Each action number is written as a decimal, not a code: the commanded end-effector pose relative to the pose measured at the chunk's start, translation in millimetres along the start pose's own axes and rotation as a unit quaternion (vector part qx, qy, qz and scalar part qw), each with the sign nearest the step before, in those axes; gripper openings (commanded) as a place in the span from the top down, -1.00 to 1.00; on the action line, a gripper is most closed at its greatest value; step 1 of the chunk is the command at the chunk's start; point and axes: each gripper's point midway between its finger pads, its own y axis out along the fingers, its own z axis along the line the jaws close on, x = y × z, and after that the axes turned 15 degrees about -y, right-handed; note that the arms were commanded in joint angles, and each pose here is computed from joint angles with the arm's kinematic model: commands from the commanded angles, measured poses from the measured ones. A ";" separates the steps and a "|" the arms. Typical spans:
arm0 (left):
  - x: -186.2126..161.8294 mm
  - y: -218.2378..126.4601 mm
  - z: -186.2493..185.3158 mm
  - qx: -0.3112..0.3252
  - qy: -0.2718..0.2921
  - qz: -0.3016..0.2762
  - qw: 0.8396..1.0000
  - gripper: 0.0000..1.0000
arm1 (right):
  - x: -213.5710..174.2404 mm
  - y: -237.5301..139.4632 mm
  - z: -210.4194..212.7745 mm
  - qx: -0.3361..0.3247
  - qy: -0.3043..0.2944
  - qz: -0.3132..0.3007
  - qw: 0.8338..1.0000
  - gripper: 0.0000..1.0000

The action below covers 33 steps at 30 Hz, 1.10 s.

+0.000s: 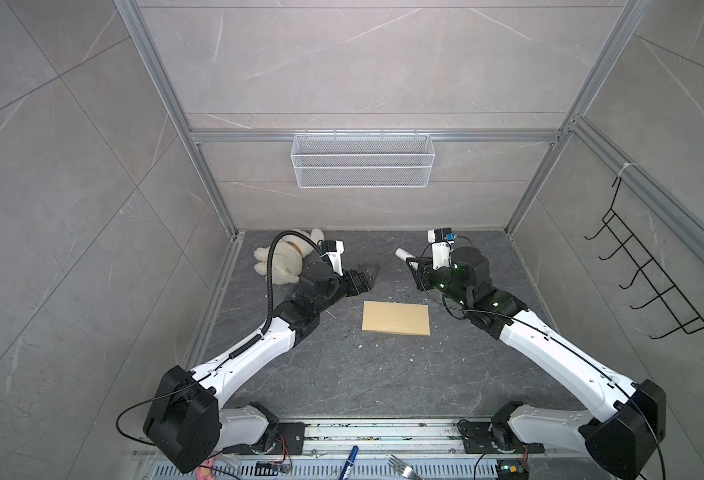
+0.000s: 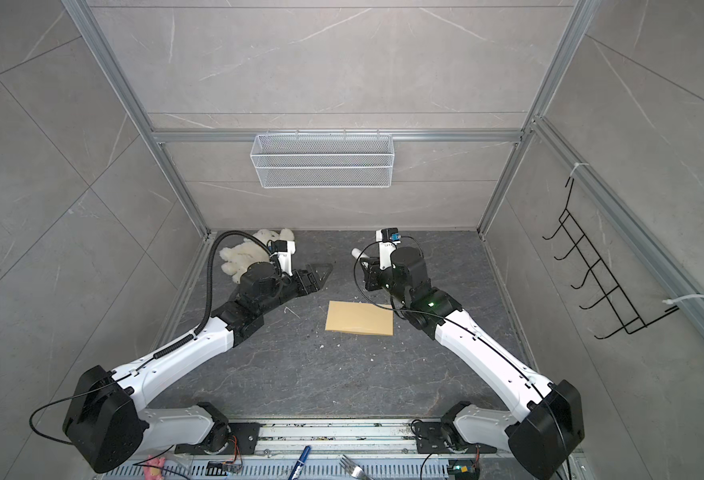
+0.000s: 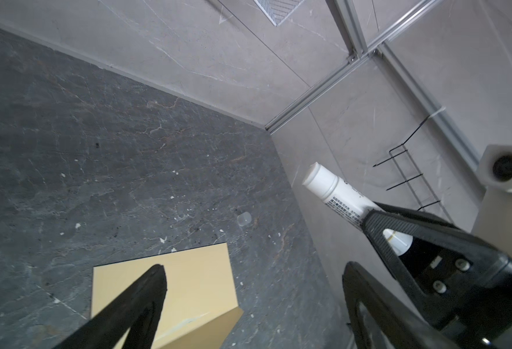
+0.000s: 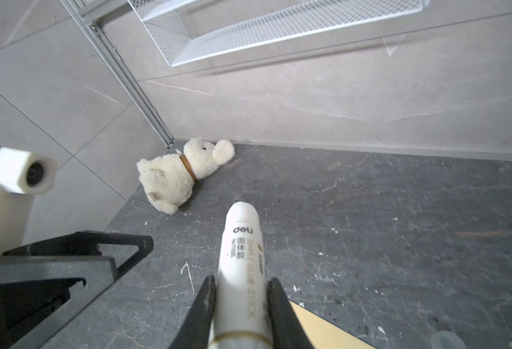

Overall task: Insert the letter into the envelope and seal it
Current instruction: 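Bring the glue stick to the left gripper and close the left gripper on it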

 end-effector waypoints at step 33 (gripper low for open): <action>22.3 13.9 -77.7 -0.102 -0.358 0.067 0.926 -0.50 | 29.2 23.9 61.9 0.015 -0.102 -0.097 0.990 1.00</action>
